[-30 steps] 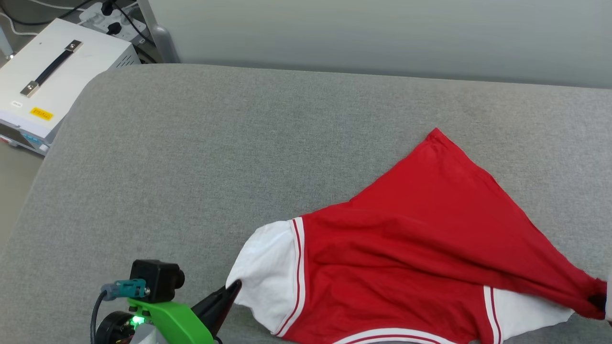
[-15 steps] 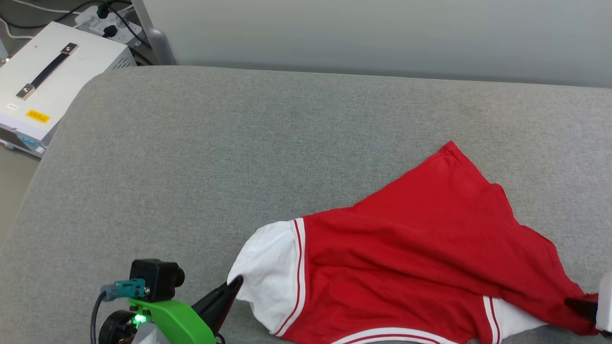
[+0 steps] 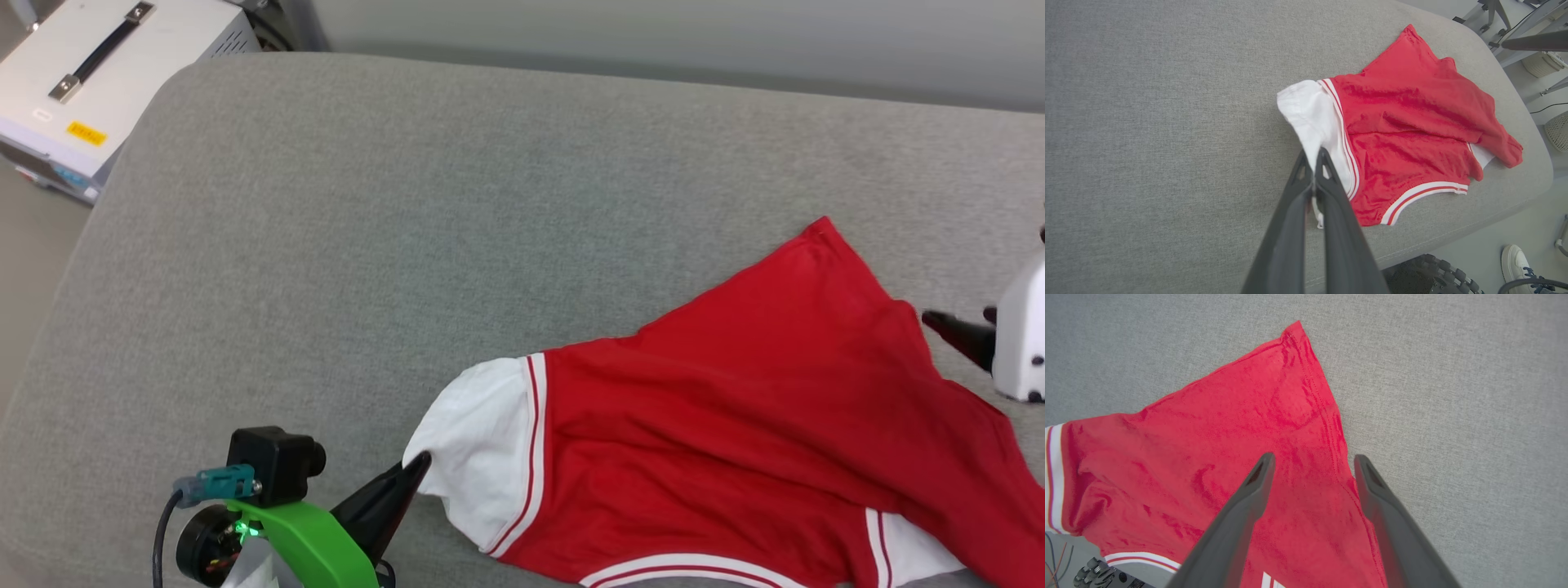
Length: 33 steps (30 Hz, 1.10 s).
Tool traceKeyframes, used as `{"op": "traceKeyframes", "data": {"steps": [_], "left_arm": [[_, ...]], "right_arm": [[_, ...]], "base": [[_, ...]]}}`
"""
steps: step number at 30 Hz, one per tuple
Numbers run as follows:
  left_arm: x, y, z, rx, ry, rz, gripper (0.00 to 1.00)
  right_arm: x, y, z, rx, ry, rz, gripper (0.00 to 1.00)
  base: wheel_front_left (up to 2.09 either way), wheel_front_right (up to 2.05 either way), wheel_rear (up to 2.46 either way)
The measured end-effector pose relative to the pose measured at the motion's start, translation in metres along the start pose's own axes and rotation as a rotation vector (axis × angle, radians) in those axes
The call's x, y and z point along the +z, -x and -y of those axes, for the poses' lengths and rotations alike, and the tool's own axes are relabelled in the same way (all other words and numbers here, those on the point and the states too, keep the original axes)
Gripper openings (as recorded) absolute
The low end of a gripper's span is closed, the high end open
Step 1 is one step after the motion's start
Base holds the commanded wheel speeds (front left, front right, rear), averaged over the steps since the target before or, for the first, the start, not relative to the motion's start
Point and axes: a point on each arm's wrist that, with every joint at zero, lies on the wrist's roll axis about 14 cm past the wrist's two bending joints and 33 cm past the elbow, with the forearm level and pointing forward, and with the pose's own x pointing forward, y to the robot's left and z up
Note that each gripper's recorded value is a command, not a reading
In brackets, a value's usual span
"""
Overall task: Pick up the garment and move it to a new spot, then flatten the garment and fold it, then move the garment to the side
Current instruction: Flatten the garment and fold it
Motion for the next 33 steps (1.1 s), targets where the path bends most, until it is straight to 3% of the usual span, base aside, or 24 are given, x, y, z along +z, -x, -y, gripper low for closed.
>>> {"op": "traceKeyframes", "data": {"steps": [10, 20, 28, 29, 30, 31, 33], "left_arm": [[-0.002, -0.005, -0.016, 0.045, 0.018, -0.017, 0.00], [-0.015, -0.002, -0.034, 0.124, 0.072, -0.043, 0.00], [-0.018, 0.001, -0.046, 0.177, 0.093, -0.041, 0.00], [-0.018, 0.001, -0.047, 0.181, 0.093, -0.041, 0.00], [-0.019, 0.001, -0.048, 0.184, 0.093, -0.041, 0.00], [-0.019, 0.001, -0.048, 0.185, 0.094, -0.042, 0.00], [-0.019, 0.001, -0.049, 0.186, 0.094, -0.042, 0.00]], "right_arm": [[0.027, -0.079, -0.021, 0.030, 0.108, -0.131, 1.00], [0.013, -0.143, -0.028, 0.037, 0.135, -0.236, 1.00], [0.000, -0.166, -0.030, 0.056, 0.148, -0.289, 1.00], [-0.002, -0.166, -0.031, 0.062, 0.144, -0.300, 0.92], [-0.003, -0.166, -0.031, 0.066, 0.143, -0.308, 0.17], [-0.003, -0.167, -0.031, 0.066, 0.144, -0.309, 0.00], [-0.003, -0.167, -0.030, 0.068, 0.146, -0.311, 0.00]], "base": [[0.00, 0.00, 0.00], [0.00, 0.00, 0.00], [0.00, 0.00, 0.00], [0.00, 0.00, 0.00], [0.00, 0.00, 0.00], [0.00, 0.00, 0.00], [0.00, 0.00, 0.00]]}}
